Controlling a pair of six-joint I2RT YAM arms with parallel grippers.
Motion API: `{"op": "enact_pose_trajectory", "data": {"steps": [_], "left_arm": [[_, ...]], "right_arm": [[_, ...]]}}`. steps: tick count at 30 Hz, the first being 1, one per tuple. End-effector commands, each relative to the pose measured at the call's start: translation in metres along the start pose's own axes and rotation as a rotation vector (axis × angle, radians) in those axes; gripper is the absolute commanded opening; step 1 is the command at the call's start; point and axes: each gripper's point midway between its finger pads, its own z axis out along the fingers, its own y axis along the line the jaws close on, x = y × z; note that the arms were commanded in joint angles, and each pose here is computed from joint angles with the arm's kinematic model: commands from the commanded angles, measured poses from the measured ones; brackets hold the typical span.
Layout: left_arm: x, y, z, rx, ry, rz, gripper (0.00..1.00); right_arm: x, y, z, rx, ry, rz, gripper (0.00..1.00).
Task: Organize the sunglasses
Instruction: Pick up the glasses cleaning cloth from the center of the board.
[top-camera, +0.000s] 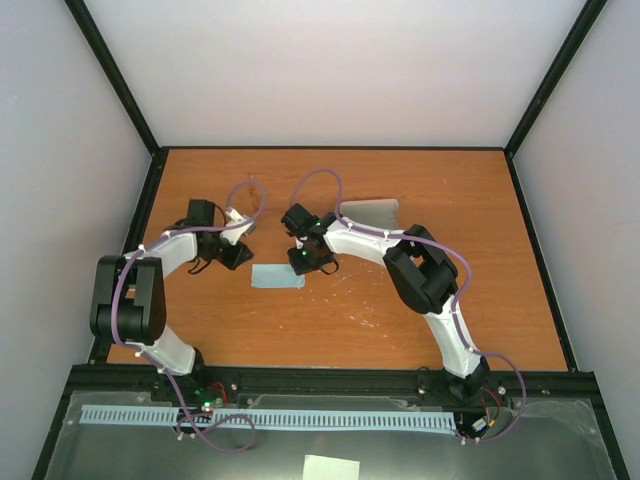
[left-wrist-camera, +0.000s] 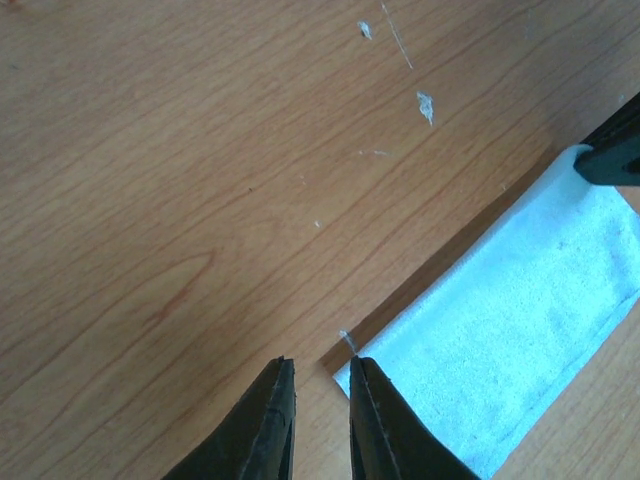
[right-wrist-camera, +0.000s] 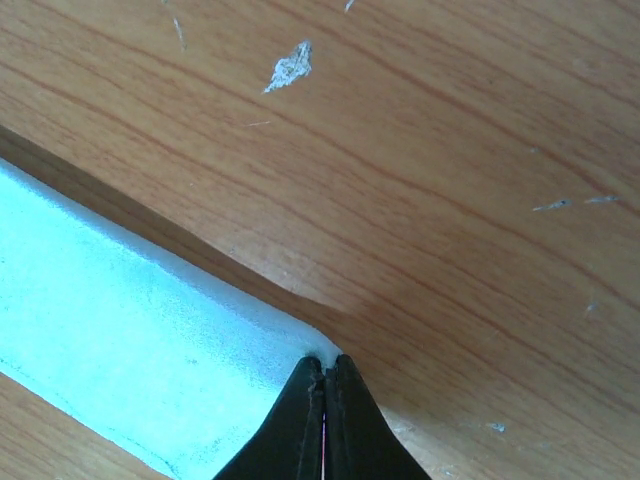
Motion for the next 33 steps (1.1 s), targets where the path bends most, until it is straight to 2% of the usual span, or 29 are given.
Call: {"op": "enact_pose_trajectory", "data": {"steps": [1,6,24,29,33], "left_arm": [[0.015,-0.008,0.004,0.031,0.04,0.028,0.19],[0.034,-0.013,0.014,0.022,0.105,0.081,0.19],[0.034,-0.019,0.027,0.058,0.112,0.076,0.2],[0.039,-0.023,0.031,0.058,0.124,0.083,0.17],[0.04,-0.023,0.032,0.051,0.127,0.086,0.06]], "right_arm": [[0.01,-0.006,0.011,0.035,0.04,0.009,0.03],[0.009,-0.008,0.01,0.045,0.033,0.009,0.03],[0.009,-0.008,0.008,0.045,0.029,0.015,0.03],[0.01,-0.009,0.008,0.047,0.031,0.016,0.03],[0.009,-0.009,0.008,0.049,0.027,0.014,0.03]]}}
